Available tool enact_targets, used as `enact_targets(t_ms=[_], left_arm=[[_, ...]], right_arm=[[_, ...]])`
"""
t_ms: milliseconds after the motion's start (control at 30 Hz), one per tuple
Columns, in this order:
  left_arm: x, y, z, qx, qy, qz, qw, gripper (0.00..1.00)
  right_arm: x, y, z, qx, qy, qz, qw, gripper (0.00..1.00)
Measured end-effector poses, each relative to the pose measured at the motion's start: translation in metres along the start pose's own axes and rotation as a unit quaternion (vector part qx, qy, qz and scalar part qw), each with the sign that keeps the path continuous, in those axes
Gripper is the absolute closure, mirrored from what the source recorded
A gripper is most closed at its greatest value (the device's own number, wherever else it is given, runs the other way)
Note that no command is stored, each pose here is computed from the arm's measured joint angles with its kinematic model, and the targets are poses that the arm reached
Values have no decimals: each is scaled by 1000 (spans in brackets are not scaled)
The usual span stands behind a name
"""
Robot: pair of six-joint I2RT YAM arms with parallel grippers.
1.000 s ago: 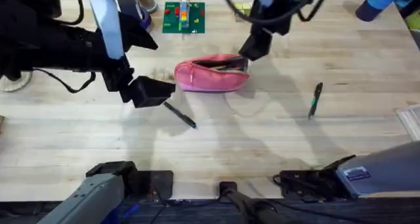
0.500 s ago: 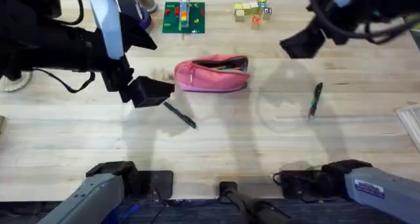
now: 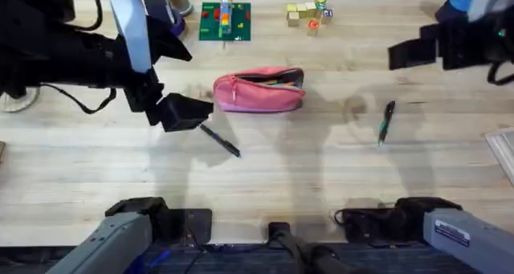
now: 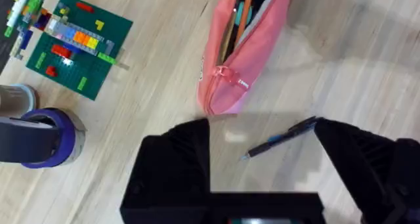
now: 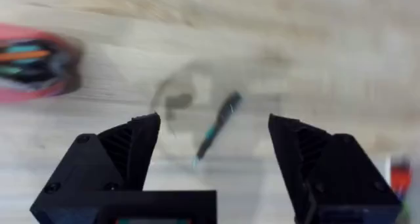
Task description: Unzip the bag, pick up the pens from the table one at a time and place them inside, then zip the bag closed.
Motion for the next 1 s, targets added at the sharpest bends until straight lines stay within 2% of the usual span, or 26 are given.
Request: enact_targets(t_ms=[133,200,300,767,1000], left_arm=[[0,0,0,0,0,0,1000,8],[0,0,0,0,0,0,1000,8],[0,0,0,0,0,0,1000,8],[0,0,0,0,0,0,1000,8],[0,0,0,0,0,0,1000,8]], right_arm=[[-21,-31,-1,63,-54,118,990,5],[-28,-36,-2,68,-71,164,981,5],[-31,-36,-2,65,-80,203,974,5],[-35,-25,0,35,-87,241,966,5],[-30,-40,29,51,-89,262,960,5]])
Point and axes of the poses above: each hand's point on the last joint's axis, 136 mm out from that joint toward the fingers, its own z axis out along the fingers, its own x axis along the line the jaws close on, y = z × x, the point moved 2 cm from there along -z, back along the fingers, and after that the axes turned 5 degrees about -z, right-handed, at the moved point
